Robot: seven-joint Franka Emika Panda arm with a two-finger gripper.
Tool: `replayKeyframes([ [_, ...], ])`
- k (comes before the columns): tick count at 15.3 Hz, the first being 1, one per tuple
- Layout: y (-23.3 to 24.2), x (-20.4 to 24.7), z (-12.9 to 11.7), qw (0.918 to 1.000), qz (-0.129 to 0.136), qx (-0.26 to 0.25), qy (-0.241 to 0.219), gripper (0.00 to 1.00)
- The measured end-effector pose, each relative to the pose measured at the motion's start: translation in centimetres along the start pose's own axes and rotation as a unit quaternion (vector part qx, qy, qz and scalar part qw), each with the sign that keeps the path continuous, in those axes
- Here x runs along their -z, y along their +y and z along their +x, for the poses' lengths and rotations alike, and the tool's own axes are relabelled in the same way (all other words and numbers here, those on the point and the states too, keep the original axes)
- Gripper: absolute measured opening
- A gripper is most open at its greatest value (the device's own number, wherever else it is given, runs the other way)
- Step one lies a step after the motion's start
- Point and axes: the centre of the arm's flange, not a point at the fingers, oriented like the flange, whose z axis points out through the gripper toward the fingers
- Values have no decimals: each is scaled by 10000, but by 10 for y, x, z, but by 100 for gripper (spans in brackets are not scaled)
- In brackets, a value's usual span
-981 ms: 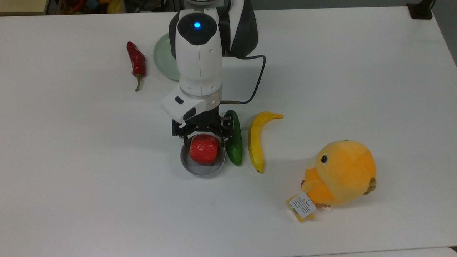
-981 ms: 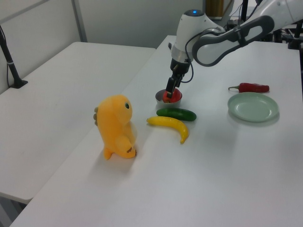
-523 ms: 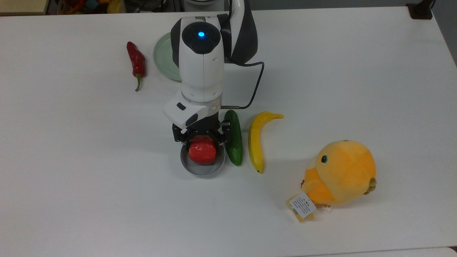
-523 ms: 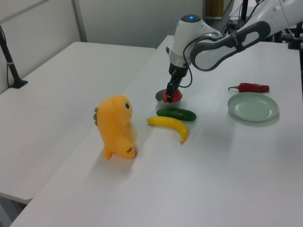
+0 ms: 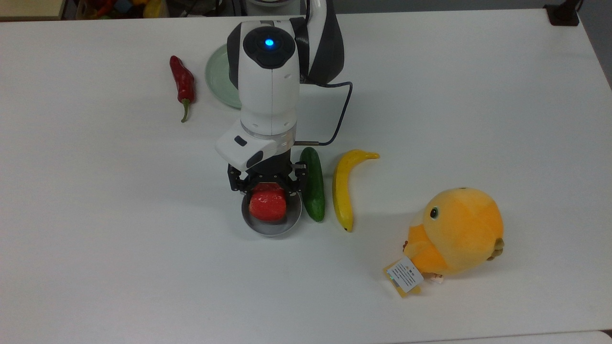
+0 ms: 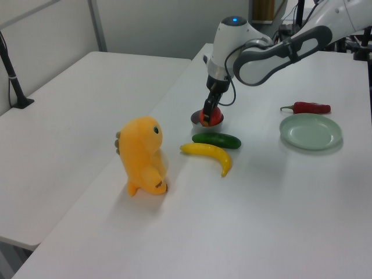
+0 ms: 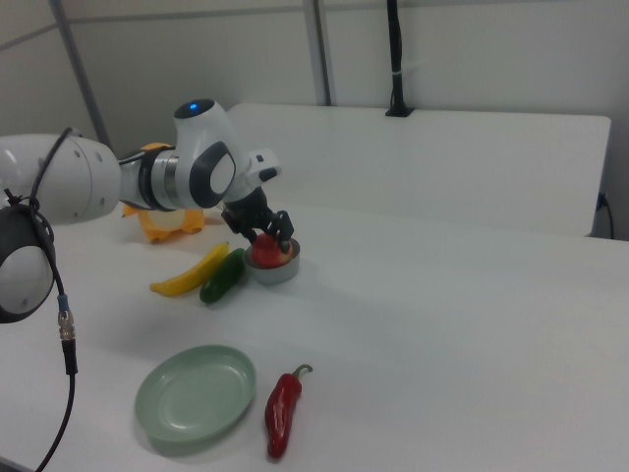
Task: Red apple placed in the center of the desktop
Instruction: 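Lift the red apple out of the grey bowl toward the green plate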
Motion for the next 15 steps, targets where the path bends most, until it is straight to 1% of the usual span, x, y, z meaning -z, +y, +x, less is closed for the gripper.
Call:
replayKeyframes([
  [3,24,36,15,9992,29,-244,299,74],
  [5,51,80,22,9969,133,-495,590,74],
  [6,59,96,22,9961,188,-540,679,74],
  [7,67,113,18,9958,241,-470,746,74],
  [8,69,122,11,9964,267,-333,726,74],
  [9,65,132,-6,9975,334,-56,614,74],
  [12,50,149,-50,9977,477,442,168,74],
  [13,47,154,-63,9972,499,556,28,74],
  [15,46,159,-82,9964,507,662,-149,74],
])
